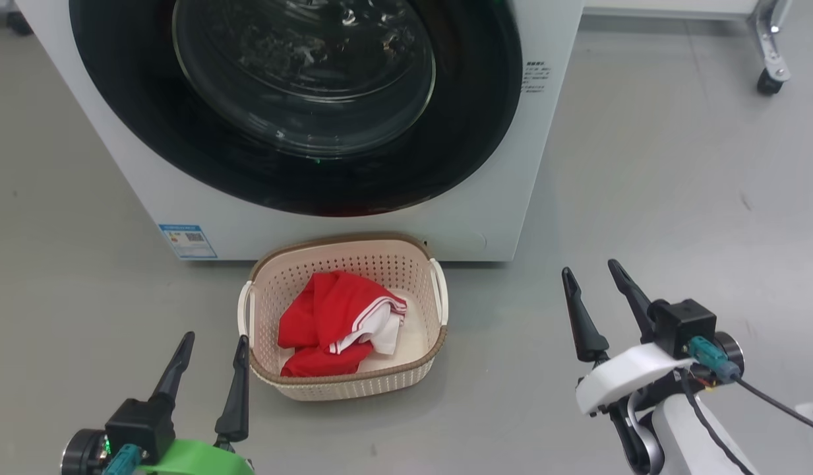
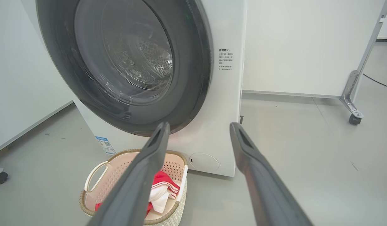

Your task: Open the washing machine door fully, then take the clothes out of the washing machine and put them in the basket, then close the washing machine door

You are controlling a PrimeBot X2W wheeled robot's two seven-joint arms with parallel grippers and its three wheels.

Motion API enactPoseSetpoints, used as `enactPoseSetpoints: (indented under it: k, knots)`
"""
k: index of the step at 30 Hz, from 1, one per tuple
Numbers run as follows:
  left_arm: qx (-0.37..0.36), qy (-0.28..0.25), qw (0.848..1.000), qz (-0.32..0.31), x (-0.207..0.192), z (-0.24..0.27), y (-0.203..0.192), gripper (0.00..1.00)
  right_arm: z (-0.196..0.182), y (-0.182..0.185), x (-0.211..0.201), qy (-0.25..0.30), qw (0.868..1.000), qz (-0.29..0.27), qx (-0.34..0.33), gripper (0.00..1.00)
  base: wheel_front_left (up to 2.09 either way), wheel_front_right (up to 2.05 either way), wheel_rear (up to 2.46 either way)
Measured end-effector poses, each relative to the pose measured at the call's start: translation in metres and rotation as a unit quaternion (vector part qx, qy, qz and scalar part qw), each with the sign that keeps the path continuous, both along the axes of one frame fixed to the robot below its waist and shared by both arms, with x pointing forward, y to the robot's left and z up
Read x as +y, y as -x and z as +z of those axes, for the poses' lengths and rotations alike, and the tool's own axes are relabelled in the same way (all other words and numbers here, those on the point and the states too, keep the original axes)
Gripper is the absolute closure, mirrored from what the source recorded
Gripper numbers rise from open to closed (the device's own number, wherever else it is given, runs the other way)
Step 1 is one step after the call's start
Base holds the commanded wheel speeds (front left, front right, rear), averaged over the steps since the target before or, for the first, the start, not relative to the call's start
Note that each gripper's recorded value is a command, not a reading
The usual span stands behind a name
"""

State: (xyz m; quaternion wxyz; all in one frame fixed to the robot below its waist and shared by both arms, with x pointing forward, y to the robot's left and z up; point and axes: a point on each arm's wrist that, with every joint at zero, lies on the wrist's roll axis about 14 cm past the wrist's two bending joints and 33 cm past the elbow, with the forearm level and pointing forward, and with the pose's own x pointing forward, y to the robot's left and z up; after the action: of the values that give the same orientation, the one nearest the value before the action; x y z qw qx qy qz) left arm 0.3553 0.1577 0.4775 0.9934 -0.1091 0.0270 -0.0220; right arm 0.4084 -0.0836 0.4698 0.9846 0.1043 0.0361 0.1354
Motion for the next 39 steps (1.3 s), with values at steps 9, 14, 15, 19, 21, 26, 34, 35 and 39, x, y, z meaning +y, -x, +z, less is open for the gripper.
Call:
enactPoseSetpoints:
  k: [9,14,15,19,21,26,34,35,39]
  knots:
    - [-0.005,0.003,1.0,-0.023,-0.014,0.007,0.009,0.0,0.005,0.029,-0.018,-0.009,0.999,-0.037,-0.004,0.0,0.0,0.0,0.0]
    - [-0.006,0.005,0.999,-0.036,-0.023,0.01,0.014,0.0,0.004,0.043,-0.023,-0.014,0.999,-0.051,-0.002,0.0,0.0,0.0,0.0]
    - [-0.005,0.005,0.999,-0.038,-0.024,0.01,0.014,0.0,0.004,0.045,-0.024,-0.015,0.998,-0.053,-0.001,0.0,0.0,0.0,0.0]
    - [-0.01,0.005,0.999,-0.039,-0.025,0.014,0.015,0.0,0.005,0.051,-0.026,-0.017,0.998,-0.058,-0.002,0.0,0.0,0.0,0.0]
    - [-0.006,0.005,0.999,-0.04,-0.025,0.012,0.017,0.0,0.006,0.052,-0.025,-0.019,0.998,-0.059,-0.004,0.0,0.0,0.0,0.0]
    - [-0.002,0.005,0.999,-0.037,-0.025,0.011,0.019,0.0,0.007,0.056,-0.027,-0.02,0.998,-0.065,-0.005,0.0,0.0,0.0,0.0]
    - [-0.005,0.006,0.999,-0.037,-0.025,0.015,0.019,0.0,0.009,0.059,-0.027,-0.022,0.997,-0.068,-0.008,0.0,0.0,0.0,0.0]
    - [-0.003,0.006,0.999,-0.038,-0.025,0.015,0.019,0.0,0.01,0.059,-0.027,-0.022,0.997,-0.069,-0.008,0.0,0.0,0.0,0.0]
    - [0.0,0.006,0.999,-0.037,-0.025,0.014,0.02,0.0,0.01,0.061,-0.026,-0.024,0.997,-0.069,-0.009,0.0,0.0,0.0,0.0]
